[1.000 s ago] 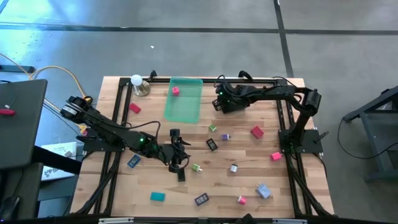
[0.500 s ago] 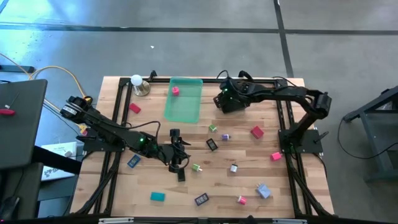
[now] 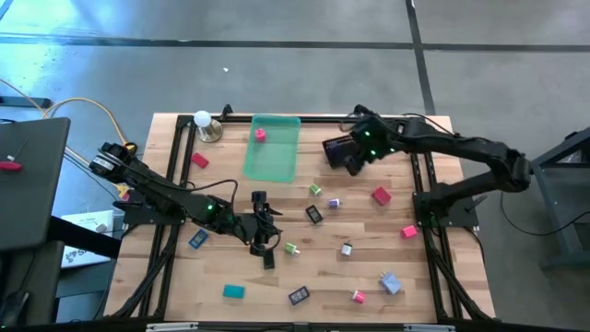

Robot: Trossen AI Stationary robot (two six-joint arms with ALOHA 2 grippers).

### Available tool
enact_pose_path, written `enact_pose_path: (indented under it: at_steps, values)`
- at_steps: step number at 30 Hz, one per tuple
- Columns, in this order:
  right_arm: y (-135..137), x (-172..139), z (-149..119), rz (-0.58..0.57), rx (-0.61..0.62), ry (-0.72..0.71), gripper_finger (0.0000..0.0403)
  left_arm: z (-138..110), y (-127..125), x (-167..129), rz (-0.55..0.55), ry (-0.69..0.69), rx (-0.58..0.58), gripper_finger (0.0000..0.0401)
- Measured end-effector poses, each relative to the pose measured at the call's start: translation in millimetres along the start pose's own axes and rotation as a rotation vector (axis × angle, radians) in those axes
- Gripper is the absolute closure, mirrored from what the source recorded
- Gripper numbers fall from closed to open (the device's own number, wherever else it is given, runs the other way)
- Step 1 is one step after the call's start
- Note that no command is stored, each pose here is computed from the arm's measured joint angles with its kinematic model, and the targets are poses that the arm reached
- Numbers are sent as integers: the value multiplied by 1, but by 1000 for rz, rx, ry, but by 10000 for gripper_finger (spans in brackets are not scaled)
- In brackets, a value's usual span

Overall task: Pick & Place Office items
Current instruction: Put the red charger adapter into the green bin

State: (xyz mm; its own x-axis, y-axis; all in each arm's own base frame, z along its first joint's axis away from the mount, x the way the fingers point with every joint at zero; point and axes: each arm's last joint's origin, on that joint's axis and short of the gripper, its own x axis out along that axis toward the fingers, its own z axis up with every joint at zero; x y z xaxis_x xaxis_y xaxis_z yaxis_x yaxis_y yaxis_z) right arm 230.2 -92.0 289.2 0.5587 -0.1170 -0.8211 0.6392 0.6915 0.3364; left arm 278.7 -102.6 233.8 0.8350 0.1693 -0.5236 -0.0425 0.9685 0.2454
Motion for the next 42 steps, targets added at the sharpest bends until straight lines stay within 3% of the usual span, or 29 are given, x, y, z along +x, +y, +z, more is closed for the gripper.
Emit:
enact_pose_path:
  at_steps: [6,10,13,26,35,42]
  values:
    - [2,-14,-33,-161,66,179,200,0,0,0,0,0,-12,181]
    - [2,-14,-56,-314,24,283,200,0,0,0,0,0,-25,181]
    - [3,-9,-67,-364,-10,305,200,0,0,0,0,0,-24,181]
    - [13,-1,-76,-335,-80,284,193,0,0,0,0,0,-24,181]
    - [11,-2,-77,-351,-83,302,106,1,0,0,0,-4,-18,181]
    - [14,-2,-79,-342,-123,310,58,37,15,-30,43,-250,-104,181]
